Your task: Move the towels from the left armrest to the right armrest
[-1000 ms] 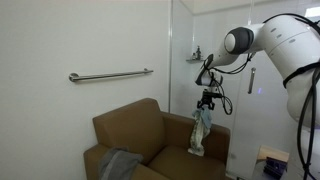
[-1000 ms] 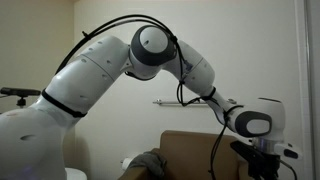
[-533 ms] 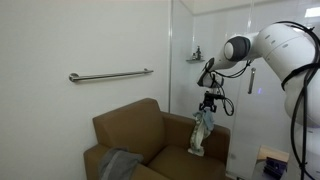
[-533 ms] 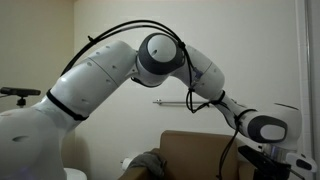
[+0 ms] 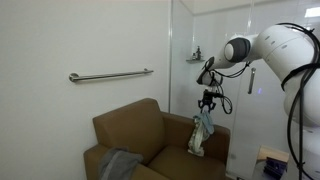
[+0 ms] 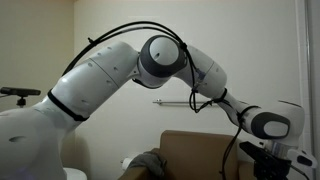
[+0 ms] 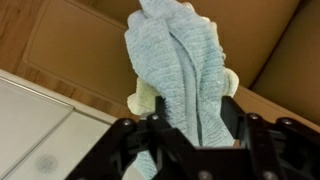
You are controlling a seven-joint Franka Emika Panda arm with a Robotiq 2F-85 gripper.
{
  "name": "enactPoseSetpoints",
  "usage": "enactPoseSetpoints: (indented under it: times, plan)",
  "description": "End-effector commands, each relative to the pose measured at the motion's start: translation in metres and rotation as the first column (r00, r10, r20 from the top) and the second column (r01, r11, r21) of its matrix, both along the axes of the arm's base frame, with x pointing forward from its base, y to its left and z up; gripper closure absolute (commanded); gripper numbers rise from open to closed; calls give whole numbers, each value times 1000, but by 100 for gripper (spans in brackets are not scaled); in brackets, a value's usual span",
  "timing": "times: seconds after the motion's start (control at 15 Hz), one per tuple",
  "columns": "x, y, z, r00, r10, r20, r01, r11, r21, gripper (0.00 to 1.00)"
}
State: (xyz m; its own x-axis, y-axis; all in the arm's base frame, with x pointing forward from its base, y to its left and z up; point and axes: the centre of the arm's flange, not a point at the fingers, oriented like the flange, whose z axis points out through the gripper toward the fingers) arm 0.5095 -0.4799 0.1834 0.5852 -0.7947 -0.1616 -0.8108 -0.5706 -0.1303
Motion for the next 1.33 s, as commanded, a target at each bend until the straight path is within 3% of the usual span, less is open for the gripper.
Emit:
enactPoseSetpoints:
  times: [0.0, 0.07, 0.27, 0.47, 0.6, 0.67, 0.8, 1.0, 1.13, 1.27]
  plan:
    - [0, -8, -2, 999, 50, 16, -51, 998, 37, 8]
    - [1, -8, -3, 997, 70, 20, -71, 996, 44, 3]
    - [4, -2, -5, 979, 196, 47, -199, 978, 68, 0]
    - [2, 14, 3, 933, 353, 74, -357, 933, 43, 0]
    - [-12, 25, 31, 893, 438, 105, -441, 898, -1, 0]
    - [-19, 26, 47, 878, 461, 127, -463, 886, -22, 0]
    - [-31, 31, 75, 880, 442, 175, -437, 897, -67, 0]
    - [-29, 65, 131, 882, 439, 169, -432, 898, -80, 0]
    - [-19, 99, 155, 865, 460, 200, -448, 888, -104, 0]
    - [-4, 140, 175, 828, 509, 237, -489, 861, -139, 0]
